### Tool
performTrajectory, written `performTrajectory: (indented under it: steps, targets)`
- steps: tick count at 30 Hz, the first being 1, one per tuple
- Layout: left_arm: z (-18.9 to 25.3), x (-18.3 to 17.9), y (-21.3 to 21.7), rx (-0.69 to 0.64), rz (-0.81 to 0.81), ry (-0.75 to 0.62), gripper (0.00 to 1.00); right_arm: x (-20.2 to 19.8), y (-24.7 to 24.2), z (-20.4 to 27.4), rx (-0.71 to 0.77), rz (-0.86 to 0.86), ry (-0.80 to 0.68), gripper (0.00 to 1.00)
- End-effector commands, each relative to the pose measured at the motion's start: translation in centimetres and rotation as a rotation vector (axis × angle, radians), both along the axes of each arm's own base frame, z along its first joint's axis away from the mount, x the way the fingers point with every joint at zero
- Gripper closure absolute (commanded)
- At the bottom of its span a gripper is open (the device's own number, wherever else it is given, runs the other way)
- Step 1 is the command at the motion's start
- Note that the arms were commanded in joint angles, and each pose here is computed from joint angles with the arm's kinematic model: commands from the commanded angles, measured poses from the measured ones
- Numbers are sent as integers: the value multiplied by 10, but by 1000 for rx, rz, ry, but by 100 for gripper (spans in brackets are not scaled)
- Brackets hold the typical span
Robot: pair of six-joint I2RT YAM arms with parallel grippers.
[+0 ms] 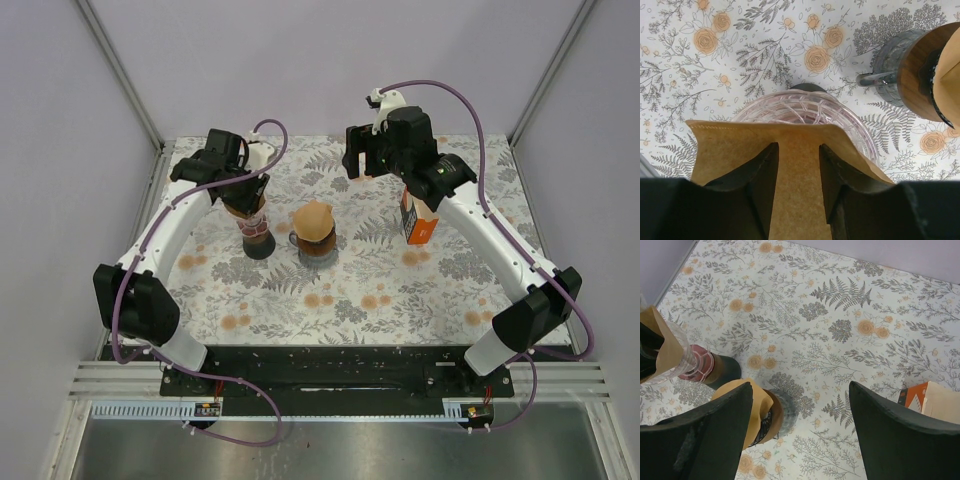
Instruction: Place the coffee filter in the dripper
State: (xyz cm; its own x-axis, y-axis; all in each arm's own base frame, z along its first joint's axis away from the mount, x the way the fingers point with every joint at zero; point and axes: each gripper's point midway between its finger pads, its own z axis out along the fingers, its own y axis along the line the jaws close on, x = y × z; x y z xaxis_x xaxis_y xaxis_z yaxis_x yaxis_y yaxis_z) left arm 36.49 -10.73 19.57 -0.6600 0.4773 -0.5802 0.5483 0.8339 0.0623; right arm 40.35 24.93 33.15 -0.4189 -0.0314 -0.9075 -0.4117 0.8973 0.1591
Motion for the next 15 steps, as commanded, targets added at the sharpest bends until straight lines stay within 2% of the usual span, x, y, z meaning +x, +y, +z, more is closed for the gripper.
performTrajectory:
  steps: [1,11,13,15]
  targets:
    - [43,8,3,-9,1,-126,57,0,0,17,31,13,-47,15]
    - [51,7,3,-14,-9,-129,51,0,2,21,42,24,-51,15]
    - [55,7,3,-18,-12,-138,51,1,8,21,72,31,-39,18]
    - [57,5,3,-25,-13,-140,50,-6,30,25,152,124,-18,23]
